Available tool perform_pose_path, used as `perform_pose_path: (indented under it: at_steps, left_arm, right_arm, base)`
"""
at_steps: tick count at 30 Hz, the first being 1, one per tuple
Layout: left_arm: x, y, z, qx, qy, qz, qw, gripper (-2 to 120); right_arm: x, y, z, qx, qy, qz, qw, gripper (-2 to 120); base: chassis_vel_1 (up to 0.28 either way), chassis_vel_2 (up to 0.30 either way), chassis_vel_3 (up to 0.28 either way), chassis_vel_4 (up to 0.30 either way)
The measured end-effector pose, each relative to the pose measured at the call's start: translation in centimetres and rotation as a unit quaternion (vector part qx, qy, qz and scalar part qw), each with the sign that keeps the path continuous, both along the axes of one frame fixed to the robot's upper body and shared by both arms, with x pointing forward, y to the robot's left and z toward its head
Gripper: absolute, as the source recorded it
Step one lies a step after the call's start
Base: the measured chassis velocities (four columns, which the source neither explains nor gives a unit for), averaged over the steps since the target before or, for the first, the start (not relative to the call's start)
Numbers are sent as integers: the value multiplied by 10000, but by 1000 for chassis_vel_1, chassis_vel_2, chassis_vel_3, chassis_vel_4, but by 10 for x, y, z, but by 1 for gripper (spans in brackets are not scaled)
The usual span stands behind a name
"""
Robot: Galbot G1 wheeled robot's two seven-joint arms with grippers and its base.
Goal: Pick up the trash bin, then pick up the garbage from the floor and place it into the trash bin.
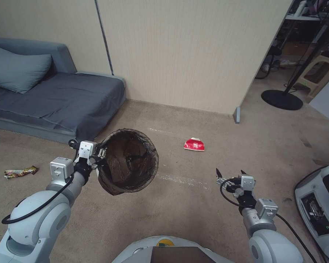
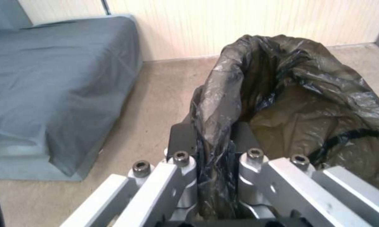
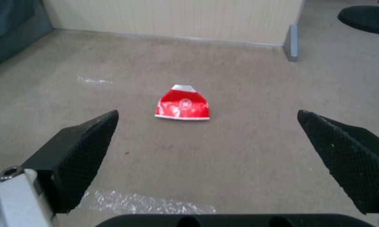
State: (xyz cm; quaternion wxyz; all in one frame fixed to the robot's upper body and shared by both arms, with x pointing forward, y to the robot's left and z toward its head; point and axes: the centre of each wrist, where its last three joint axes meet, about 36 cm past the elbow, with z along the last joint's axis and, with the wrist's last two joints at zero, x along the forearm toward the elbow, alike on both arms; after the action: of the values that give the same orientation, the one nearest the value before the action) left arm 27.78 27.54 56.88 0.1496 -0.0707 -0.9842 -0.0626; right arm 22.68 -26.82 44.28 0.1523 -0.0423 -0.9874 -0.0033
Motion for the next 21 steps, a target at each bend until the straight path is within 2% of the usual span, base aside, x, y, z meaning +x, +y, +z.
perform_pose_path:
  at_steps: [12,21]
  left_arm:
    - [1,0,1,49,-35,-27,10000,7]
    - [1,1,1,65,-51,-38,10000,7]
  right_arm:
    - [1,-1,1,-30,2,52,10000,100]
    - [0,0,-1,-56,-52,112,9999,100]
  base:
    - [-191,183,180,-176]
    - [-244,226,227,-224]
